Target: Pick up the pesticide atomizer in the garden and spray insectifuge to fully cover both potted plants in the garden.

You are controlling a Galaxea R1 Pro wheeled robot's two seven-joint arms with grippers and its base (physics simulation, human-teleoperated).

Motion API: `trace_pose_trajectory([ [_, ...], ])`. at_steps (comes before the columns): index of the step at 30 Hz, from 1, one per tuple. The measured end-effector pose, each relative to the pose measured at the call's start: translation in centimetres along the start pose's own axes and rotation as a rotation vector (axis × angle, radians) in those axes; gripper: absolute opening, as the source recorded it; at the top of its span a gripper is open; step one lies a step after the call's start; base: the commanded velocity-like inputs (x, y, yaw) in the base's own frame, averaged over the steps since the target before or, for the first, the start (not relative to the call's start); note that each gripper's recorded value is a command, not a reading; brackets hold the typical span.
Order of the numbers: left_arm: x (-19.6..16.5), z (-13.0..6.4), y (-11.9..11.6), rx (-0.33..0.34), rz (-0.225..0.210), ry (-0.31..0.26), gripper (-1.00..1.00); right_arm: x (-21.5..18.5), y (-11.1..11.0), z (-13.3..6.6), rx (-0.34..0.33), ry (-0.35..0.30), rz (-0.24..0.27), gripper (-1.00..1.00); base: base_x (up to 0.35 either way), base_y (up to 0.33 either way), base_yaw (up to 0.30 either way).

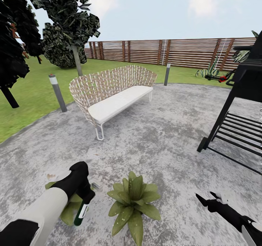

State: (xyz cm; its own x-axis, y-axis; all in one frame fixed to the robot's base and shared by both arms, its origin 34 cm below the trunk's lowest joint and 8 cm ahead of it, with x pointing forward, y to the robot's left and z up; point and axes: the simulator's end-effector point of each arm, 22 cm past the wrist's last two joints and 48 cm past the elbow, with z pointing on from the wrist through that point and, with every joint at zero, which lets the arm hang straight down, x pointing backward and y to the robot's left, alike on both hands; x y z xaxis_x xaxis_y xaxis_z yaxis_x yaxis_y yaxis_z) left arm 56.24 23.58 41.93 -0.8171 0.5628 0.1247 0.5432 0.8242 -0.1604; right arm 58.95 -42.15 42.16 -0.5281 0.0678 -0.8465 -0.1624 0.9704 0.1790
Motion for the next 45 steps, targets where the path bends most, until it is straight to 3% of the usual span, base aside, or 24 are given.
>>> trace_pose_trajectory([
  [8, 0.0, 0.0, 0.1, -0.004, -0.001, -0.001, -1.00, 0.0, 0.0, 0.0, 0.000, 0.000, 0.000, 1.00, 0.000, 0.000, -0.083],
  [14, -0.4, 0.1, 1.0, -0.075, 0.000, -0.001, -1.00, 0.0, 0.0, 0.0, 0.000, 0.000, 0.000, 1.00, 0.000, 0.000, -0.001],
  [29, -0.1, 0.0, 2.1, -0.117, -0.003, 0.011, -1.00, 0.0, 0.0, 0.0, 0.000, -0.001, -0.001, 1.00, 0.000, 0.000, 0.000],
  [45, -1.0, -0.5, 1.7, -0.119, 0.004, -0.005, -1.00, 0.0, 0.0, 0.0, 0.000, -0.001, -0.001, 1.00, 0.000, 0.000, 0.000],
])
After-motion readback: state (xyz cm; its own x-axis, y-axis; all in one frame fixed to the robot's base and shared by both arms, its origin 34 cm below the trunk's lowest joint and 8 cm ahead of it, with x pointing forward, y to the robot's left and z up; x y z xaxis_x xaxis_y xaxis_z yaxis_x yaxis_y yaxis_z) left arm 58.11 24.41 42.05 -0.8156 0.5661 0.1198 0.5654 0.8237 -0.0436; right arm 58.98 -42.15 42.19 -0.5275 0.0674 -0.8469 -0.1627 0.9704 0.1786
